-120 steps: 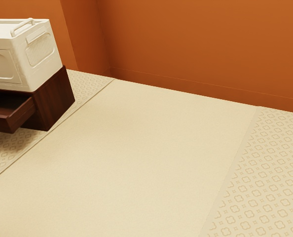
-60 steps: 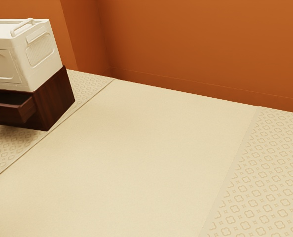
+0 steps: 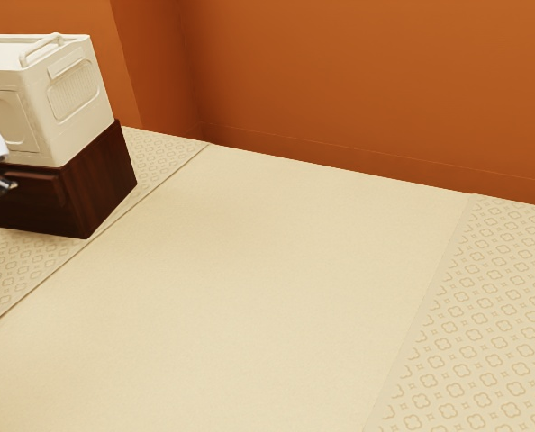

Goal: Push the drawer handle with one arm to close the drawer

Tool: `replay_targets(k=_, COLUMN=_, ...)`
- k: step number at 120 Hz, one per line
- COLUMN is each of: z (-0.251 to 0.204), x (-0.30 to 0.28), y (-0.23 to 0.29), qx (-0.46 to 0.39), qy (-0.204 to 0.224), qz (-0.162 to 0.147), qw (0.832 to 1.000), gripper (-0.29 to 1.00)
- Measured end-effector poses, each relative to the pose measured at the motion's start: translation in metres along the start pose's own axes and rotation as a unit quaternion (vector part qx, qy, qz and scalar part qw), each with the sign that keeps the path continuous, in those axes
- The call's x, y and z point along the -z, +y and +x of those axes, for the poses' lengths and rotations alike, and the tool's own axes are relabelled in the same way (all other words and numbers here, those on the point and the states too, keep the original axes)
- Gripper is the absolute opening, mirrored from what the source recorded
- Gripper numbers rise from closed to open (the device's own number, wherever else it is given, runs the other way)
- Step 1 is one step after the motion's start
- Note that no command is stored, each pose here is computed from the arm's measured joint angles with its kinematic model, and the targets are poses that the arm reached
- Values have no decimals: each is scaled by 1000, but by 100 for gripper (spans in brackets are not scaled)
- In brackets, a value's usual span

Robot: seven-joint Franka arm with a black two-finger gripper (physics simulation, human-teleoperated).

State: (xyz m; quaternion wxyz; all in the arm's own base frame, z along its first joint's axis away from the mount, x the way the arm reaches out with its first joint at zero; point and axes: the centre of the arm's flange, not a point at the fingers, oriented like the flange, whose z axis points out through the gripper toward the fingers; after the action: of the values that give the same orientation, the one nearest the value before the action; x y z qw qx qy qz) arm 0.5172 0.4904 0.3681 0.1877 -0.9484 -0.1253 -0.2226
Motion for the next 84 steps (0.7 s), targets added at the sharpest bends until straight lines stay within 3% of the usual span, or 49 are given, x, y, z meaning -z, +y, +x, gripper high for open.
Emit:
replay_targets(k=43, z=18, x=-11, y=0, qx=-11, qy=9, qz=-3, qw=1000, gripper=-8)
replay_targets(k=84, z=8, x=-10, y=1, qx=-11, qy=-2, qz=-13, qw=1000, gripper=-8)
